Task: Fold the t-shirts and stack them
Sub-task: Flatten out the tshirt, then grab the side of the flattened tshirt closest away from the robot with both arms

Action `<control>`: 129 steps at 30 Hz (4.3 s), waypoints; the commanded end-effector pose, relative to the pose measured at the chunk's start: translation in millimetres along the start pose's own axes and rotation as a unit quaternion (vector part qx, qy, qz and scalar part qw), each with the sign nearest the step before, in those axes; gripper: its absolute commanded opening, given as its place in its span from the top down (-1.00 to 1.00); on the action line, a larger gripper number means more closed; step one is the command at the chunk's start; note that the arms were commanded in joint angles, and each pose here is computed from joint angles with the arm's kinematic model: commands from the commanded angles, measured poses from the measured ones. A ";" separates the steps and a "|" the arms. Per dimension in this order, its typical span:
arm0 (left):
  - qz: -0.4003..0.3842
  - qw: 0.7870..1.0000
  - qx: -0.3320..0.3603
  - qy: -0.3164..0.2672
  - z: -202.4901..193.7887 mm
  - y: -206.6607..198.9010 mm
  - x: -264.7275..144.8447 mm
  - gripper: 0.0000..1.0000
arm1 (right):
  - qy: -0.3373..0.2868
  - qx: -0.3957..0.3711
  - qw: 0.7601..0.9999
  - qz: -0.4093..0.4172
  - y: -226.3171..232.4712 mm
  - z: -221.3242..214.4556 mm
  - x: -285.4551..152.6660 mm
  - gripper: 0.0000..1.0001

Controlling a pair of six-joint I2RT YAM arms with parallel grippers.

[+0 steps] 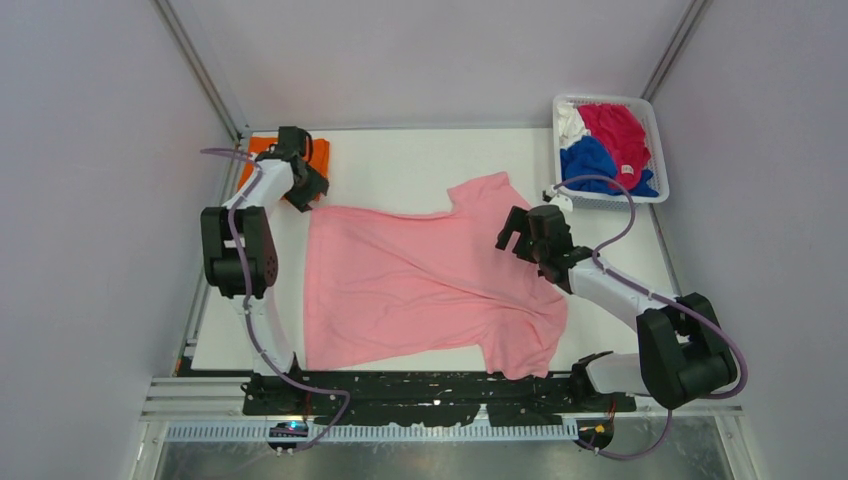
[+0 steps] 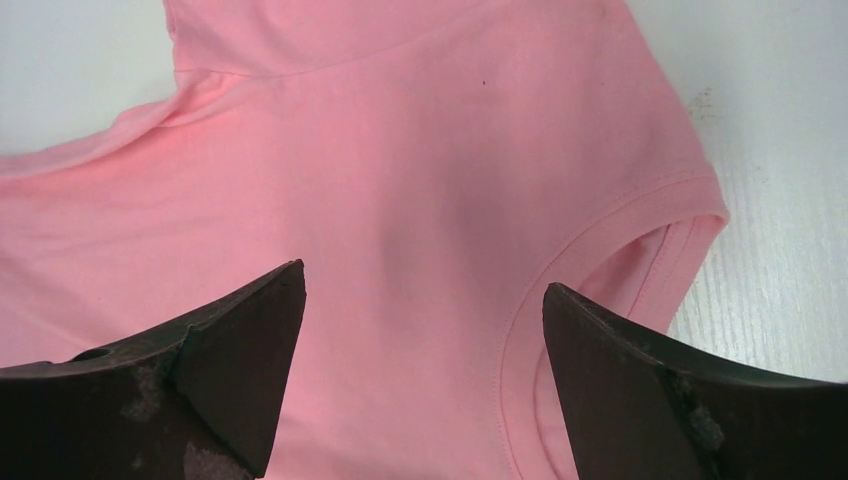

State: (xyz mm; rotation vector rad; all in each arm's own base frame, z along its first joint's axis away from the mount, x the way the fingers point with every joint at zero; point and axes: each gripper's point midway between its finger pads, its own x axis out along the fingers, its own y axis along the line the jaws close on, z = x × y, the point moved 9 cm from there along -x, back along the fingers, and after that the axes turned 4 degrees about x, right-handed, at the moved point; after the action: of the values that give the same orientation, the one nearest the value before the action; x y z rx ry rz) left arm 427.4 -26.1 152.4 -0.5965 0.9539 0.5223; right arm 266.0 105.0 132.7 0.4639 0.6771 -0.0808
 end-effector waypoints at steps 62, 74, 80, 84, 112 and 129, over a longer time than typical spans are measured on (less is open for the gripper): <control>-0.144 0.973 0.087 0.157 -50.6 -118.0 38.7 -0.99 | 0.089 0.092 0.991 0.022 36.1 112.5 184.8 -0.91; -0.196 0.969 0.137 0.070 -31.7 -101.5 -56.1 -0.99 | 0.026 0.012 0.998 0.056 64.8 144.0 107.8 -0.91; -0.133 0.975 0.172 0.045 -89.7 -4.2 -96.8 -0.99 | -0.034 -0.041 0.998 0.026 58.7 122.8 26.5 -0.91; -0.067 0.982 0.171 0.031 -126.3 69.6 -107.2 -0.99 | -0.052 -0.029 0.998 0.007 23.8 86.5 -17.8 -0.91; 0.082 0.994 0.050 0.051 -173.8 157.6 -65.8 0.13 | -0.086 0.020 0.996 -0.010 -20.3 45.6 -56.8 -0.91; 0.092 0.992 0.065 0.063 -181.3 169.5 -72.6 1.00 | -0.010 -0.021 0.999 -0.040 -15.9 26.3 -67.7 -0.92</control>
State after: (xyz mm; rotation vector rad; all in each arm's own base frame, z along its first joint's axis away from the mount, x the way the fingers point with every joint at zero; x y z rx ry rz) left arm 188.1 -38.6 98.5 -0.4378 1.1406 0.5702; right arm 231.9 64.8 171.5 0.4304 0.6566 -0.1768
